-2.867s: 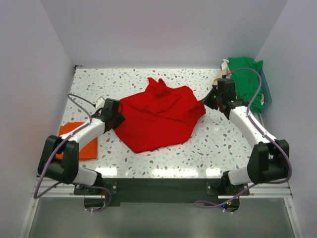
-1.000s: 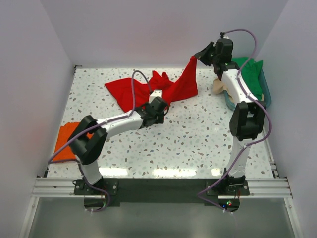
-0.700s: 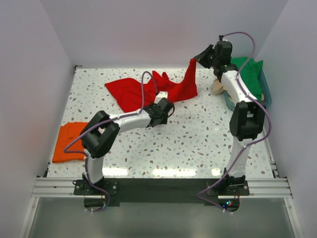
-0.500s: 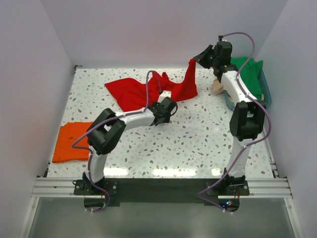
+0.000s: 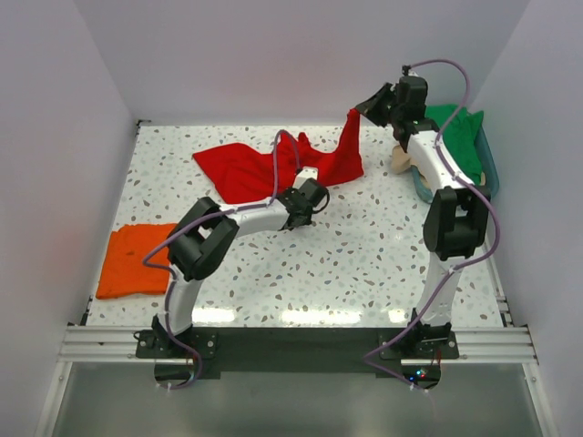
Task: Fold and stack the t-shirts
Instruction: Flatten the tshirt out
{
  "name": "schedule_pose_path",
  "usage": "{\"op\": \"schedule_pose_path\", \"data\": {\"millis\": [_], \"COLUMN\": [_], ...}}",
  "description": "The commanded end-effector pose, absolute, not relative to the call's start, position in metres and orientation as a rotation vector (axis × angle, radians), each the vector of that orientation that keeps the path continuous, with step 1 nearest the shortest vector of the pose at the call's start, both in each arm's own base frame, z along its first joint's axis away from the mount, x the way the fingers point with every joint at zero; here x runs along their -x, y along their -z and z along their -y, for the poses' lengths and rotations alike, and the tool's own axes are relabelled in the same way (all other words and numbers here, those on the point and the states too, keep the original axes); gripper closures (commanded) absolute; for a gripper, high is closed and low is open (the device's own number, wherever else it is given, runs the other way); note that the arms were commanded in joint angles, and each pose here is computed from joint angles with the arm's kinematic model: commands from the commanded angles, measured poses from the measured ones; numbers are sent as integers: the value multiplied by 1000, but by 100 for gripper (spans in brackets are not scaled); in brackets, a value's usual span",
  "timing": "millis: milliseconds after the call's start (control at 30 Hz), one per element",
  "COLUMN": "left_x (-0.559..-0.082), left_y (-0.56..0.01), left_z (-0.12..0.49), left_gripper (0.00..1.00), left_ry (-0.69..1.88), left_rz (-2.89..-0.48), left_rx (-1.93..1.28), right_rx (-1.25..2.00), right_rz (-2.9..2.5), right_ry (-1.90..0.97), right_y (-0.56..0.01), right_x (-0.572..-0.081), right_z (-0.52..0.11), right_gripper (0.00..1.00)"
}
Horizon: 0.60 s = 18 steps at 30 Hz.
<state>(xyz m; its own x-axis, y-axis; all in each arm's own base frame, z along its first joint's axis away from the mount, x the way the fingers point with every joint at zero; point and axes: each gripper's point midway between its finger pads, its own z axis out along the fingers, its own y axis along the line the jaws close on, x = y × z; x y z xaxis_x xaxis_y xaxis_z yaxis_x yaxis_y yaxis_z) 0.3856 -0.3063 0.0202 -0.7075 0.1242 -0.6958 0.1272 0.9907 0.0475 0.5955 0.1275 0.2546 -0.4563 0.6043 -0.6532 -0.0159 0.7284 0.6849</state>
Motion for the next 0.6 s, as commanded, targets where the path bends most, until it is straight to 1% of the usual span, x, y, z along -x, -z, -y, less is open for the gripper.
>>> {"op": "schedule_pose_path", "data": {"millis": [0,33,67,100,167,200,233,267,300,333,367,400,433,467,500,533,567], "left_x": [-392,-391,-389,-385,-375,-370,-367,-362,-349,-345,-333,-327,-324,-320,-308,-307,-303], "left_y": [-22,-24,-24,-22,-24,-27,-45,-51,-45,-69,-64,-69,-92,-96,-88,-106,-109], "left_z": [305,302,299,291,279,272,267,261,246,240,225,217,209,201,190,176,166], "left_gripper": [66,71,83,90,100,100,100,100,100,100,100,100,100,100,100,100,100], "left_ry": [-19,-23,-32,-55,-68,-82,-53,-46,-65,-17,-33,-21,44,67,83,121,135], "left_rz": [-2339,-2334,-2336,-2345,-2357,-2358,-2333,-2328,-2349,-2312,-2325,-2321,-2285,-2283,-2311,-2274,-2268], "left_rx": [-149,-128,-117,-97,-82,-68,-41,-29,-28,13,24,54,100,124,154,217,255], "right_rx": [-399,-407,-405,-416,-424,-433,-434,-446,-465,-481,-491,-508,-515,-516,-549,-557,-564], "right_rz": [-1828,-1828,-1828,-1842,-1840,-1856,-1849,-1863,-1882,-1889,-1894,-1917,-1931,-1935,-1980,-1996,-2013], "right_ry": [-809,-801,-795,-789,-780,-772,-771,-761,-742,-736,-735,-731,-726,-718,-692,-684,-678], "right_y": [-303,-302,-302,-294,-297,-290,-295,-292,-285,-283,-287,-279,-274,-281,-262,-257,-251], "right_x": [-582,-581,-579,-576,-570,-565,-560,-556,-551,-547,-539,-531,-526,-512,-501,-491,-480], "right_z": [-128,-126,-125,-124,-121,-119,-119,-115,-111,-107,-105,-102,-102,-100,-96,-94,-93], "right_gripper": [100,100,100,100,100,100,100,100,100,100,100,100,100,100,100,100,100]}}
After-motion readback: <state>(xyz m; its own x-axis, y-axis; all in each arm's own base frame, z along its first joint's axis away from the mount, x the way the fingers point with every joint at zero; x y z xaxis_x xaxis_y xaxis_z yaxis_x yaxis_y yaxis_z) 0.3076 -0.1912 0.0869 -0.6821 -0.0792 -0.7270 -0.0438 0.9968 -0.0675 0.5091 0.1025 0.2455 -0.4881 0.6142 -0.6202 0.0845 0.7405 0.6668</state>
